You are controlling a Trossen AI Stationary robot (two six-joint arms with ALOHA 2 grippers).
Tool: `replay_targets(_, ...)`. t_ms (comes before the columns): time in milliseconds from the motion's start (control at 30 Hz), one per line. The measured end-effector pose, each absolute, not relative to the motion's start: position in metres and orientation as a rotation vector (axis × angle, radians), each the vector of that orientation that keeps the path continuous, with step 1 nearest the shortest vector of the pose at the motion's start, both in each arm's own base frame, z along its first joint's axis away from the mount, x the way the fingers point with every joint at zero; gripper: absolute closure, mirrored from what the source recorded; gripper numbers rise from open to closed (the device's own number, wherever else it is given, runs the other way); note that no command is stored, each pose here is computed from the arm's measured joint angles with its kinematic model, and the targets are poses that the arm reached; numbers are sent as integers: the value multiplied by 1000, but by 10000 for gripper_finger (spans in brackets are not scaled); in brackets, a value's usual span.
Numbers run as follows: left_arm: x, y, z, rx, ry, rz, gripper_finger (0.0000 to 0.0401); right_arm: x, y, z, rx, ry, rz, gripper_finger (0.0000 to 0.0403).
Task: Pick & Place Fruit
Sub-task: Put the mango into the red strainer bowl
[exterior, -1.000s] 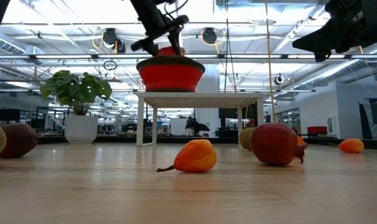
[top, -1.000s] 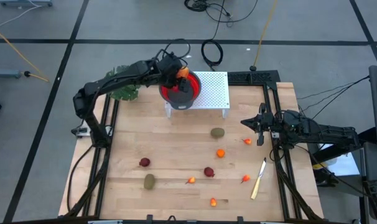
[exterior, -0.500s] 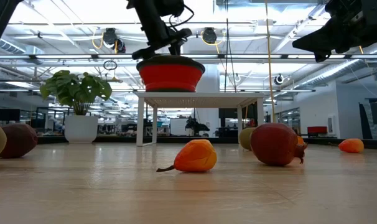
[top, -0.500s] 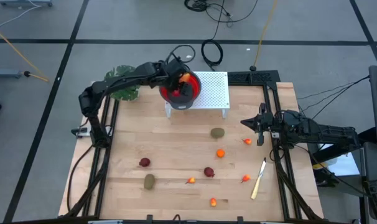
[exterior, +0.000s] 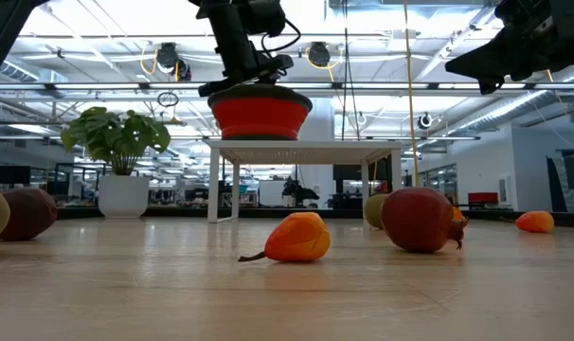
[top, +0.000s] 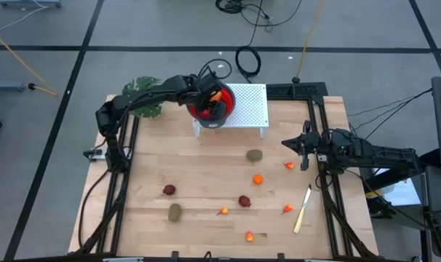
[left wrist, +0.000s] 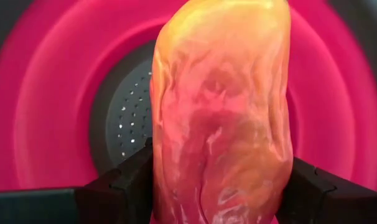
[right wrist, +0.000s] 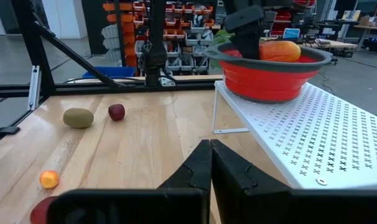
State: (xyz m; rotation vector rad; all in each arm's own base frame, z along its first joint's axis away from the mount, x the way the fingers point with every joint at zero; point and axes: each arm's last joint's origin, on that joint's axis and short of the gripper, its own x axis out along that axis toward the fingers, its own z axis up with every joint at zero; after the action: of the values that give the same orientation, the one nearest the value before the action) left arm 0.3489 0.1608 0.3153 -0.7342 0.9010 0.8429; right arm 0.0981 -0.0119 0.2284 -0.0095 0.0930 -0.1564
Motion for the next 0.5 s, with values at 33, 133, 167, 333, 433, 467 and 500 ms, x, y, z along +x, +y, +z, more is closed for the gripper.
replay_targets(33,349,161,315,-734,901,843,158,98,-12,228,-10,93,-156,403)
replay_targets(133,349,161,316,-716,907,830,158,98,-12,228,-10,94,-156,403)
replay_targets(167,349,161,316,-704,911,817,158,98,-12,228,-10,94,-156,403)
replay_targets(333,350,160,316,-678,925,776,158,98,-12,228,-10,94,-156,403)
replay_targets(433,350,160,316,-678,925,776,158,98,-12,228,-10,93,-157,403)
replay_targets(467,350,161,316,-678,925,776,158,98,-12,228,-10,94,-156,403)
replay_targets(500,350,160,316,-678,925,776,158,98,-12,228,-10,94,-156,403)
